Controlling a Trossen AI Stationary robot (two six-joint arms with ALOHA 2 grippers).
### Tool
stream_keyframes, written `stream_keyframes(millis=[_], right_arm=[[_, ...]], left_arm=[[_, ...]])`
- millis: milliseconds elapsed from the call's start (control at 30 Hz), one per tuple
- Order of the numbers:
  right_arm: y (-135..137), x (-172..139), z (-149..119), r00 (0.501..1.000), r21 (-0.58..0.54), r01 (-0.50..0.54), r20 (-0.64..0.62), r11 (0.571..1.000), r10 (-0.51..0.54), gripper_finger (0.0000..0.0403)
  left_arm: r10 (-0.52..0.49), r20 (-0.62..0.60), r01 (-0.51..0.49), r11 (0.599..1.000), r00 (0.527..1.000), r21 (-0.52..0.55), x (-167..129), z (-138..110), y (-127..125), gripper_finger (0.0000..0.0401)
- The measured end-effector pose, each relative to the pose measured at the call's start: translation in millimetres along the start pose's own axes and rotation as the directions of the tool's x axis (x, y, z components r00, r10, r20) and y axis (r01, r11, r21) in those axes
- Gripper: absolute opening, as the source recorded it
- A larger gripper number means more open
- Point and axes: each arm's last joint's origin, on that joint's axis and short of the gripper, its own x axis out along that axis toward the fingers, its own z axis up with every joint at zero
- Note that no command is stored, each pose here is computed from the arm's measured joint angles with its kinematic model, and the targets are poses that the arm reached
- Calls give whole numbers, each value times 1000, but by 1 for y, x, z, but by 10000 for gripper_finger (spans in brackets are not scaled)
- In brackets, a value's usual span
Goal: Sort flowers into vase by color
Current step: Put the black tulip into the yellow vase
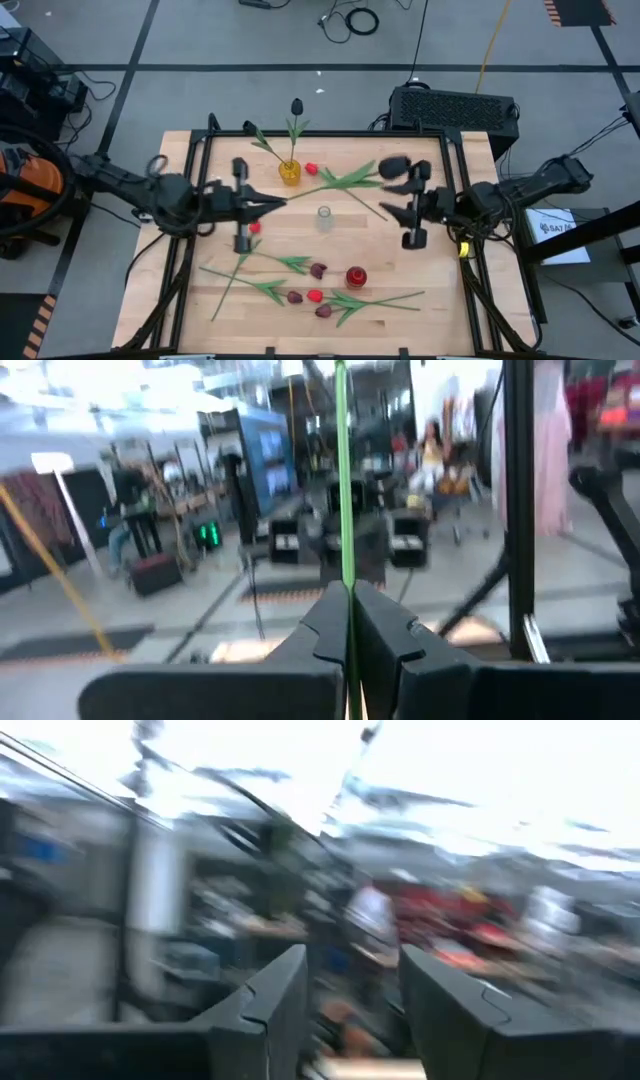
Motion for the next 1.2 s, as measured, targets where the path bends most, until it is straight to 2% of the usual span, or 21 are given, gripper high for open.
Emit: stream_keyframes(millis=[67, 133, 233, 367, 567, 900, 1033, 1200], right_arm=[[2, 10, 2, 994, 29, -89, 67, 996, 87, 147], [1, 20, 6, 986, 48, -134, 104, 990, 128, 146], [-1, 38, 11, 983, 48, -157, 107, 986, 151, 146], [-2, 55, 14, 974, 32, -202, 114, 979, 197, 146], [-4, 72, 20, 963, 5, -232, 144, 973, 229, 147], [-5, 93, 11, 959, 6, -256, 127, 967, 253, 141], [-4, 94, 9, 959, 4, -258, 121, 966, 256, 109], [-4, 94, 10, 959, -7, -256, 123, 967, 255, 25]], left_arm=[[-7, 34, 7, 1000, 999, 1, 14, -8, -4, 11], [-16, 71, 16, 1000, 997, -6, 30, -15, -8, 11], [-43, 131, 46, 999, 990, -16, 49, -24, -11, 11], [-44, 139, 45, 999, 989, -8, 67, -40, -15, 11], [-32, 134, 32, 999, 990, -1, 77, -49, -12, 11], [-47, 103, 46, 999, 994, 11, 80, -55, -10, 11], [-47, 101, 46, 999, 994, 13, 80, -55, -10, 11], [-48, 99, 46, 999, 994, 13, 80, -55, -11, 11]])
